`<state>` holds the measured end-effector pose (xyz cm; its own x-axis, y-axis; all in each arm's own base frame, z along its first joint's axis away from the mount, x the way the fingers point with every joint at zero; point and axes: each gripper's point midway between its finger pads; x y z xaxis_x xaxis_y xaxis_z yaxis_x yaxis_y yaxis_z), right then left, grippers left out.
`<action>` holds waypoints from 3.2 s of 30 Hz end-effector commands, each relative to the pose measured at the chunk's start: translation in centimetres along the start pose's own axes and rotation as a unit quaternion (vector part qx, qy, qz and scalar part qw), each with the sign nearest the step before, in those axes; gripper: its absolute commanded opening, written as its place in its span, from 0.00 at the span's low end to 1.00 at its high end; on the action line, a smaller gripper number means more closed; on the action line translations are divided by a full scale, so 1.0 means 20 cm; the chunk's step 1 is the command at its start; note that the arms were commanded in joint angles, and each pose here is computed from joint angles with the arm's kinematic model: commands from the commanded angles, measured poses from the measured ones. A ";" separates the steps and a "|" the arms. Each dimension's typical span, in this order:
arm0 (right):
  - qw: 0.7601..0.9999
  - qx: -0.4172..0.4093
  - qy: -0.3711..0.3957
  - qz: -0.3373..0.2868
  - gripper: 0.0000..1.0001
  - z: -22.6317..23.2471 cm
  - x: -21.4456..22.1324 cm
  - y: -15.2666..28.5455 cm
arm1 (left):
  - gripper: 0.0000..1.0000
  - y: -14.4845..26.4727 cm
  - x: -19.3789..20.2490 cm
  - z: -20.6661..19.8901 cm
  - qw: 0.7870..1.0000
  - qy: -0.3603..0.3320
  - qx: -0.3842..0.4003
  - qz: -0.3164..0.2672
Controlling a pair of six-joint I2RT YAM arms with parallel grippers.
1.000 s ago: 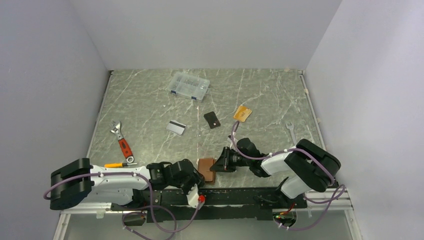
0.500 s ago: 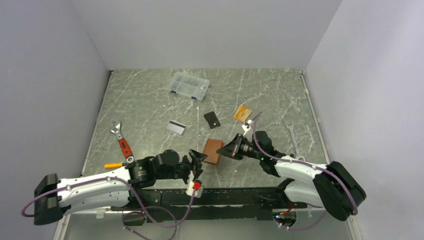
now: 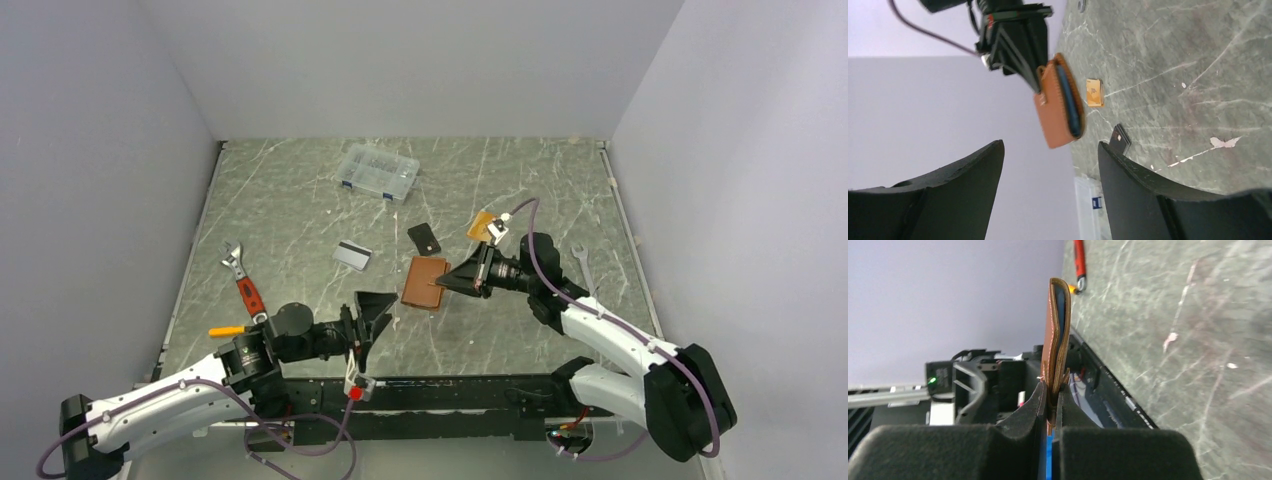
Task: Put the credit cards into the card holder
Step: Pick up the card holder from the center of the board.
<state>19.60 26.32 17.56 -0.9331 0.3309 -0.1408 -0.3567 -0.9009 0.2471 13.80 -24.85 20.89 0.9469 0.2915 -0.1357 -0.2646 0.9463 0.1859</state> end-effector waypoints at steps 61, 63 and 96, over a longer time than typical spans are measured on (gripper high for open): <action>0.892 -0.111 0.429 -0.090 0.72 0.82 -0.10 0.36 | 0.00 -0.07 0.09 0.83 0.557 0.822 0.116 -0.031; 0.884 -0.124 0.442 -0.086 0.73 0.84 -0.06 0.34 | 0.00 -0.06 0.04 0.87 0.554 0.821 0.127 -0.054; 0.877 -0.249 0.405 -0.073 0.00 1.13 0.08 0.24 | 0.19 0.05 0.03 1.08 0.590 0.799 0.072 -0.093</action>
<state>15.35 29.58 36.87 -0.5472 0.2485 -0.7992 -0.1893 -0.9669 -0.1710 17.50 -27.08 40.25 -0.5043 0.1075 -0.8568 0.0033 0.9925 0.1226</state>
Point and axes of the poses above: each gripper's point midway between its finger pads, its own y axis back along the fingers, its own z axis along the line the jaws close on, x = y × z, and after that the axes turned 2 degrees about -y, right-handed
